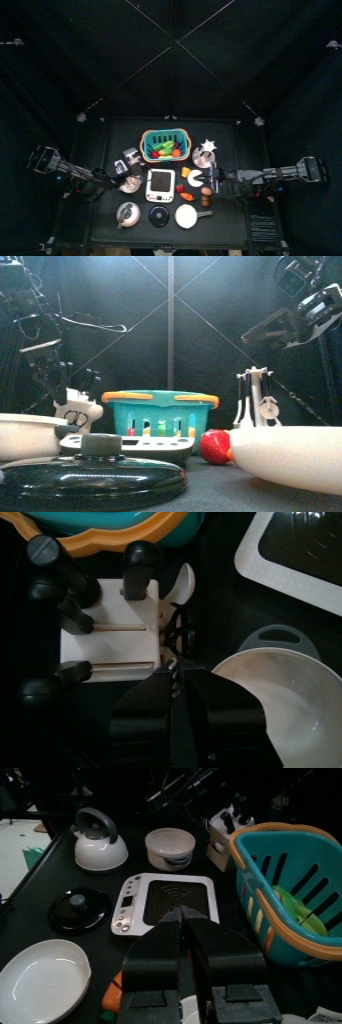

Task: Pull out fork

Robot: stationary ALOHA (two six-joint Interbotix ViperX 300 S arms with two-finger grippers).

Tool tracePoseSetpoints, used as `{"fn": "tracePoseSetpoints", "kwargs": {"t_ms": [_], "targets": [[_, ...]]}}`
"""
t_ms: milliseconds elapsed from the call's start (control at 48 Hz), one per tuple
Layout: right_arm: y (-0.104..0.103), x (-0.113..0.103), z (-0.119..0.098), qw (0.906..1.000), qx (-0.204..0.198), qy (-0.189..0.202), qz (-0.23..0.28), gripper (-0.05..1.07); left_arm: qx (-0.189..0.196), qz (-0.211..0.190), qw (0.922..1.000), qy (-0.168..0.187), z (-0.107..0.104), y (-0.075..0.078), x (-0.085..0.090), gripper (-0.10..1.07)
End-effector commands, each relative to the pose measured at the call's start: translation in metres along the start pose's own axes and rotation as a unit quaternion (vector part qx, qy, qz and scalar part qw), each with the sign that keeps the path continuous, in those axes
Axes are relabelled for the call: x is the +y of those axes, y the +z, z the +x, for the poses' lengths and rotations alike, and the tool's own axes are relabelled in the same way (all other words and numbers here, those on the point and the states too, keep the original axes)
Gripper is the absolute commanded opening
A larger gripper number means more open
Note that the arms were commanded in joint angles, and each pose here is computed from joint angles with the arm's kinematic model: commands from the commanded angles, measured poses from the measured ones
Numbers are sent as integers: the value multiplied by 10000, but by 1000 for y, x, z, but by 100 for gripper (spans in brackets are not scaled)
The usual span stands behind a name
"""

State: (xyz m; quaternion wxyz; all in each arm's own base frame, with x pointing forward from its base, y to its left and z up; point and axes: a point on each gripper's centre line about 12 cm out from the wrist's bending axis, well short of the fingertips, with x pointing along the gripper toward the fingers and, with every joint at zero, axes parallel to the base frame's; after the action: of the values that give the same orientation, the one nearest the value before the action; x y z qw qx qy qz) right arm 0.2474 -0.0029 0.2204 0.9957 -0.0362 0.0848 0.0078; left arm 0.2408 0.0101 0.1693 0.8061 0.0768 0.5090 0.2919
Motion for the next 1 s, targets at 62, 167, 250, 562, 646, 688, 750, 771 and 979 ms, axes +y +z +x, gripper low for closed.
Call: {"fn": "tracePoseSetpoints", "kwargs": {"t_ms": [62,167,250,562,646,688,750,771,979], "targets": [[7,0,1,9999,-116,1,8,2,129,23,9999,41,3,-5,0,50],[7,0,1,9999,-108,-6,9,2,90,-46,9999,-2,0,-2,0,50],[6,0,2,10000,-93,3,16,2,-4,-95,9999,-62,-4,5,-2,50],[2,1,5,10000,-2,17,18,2,-169,-227,9995,-147,-13,14,2,50],[1,0,6,10000,29,12,21,2,-209,-246,9993,-172,-15,15,3,50],[1,1,6,10000,29,20,20,2,-233,-267,9992,-177,-16,15,4,50],[0,1,7,10000,59,22,13,2,-244,-257,9992,-165,-16,13,6,50],[-1,1,7,10000,67,23,21,2,-238,-239,9993,-159,-15,11,6,50],[-1,1,8,10000,83,20,8,2,-35,-311,9995,90,-8,5,16,50]]}}
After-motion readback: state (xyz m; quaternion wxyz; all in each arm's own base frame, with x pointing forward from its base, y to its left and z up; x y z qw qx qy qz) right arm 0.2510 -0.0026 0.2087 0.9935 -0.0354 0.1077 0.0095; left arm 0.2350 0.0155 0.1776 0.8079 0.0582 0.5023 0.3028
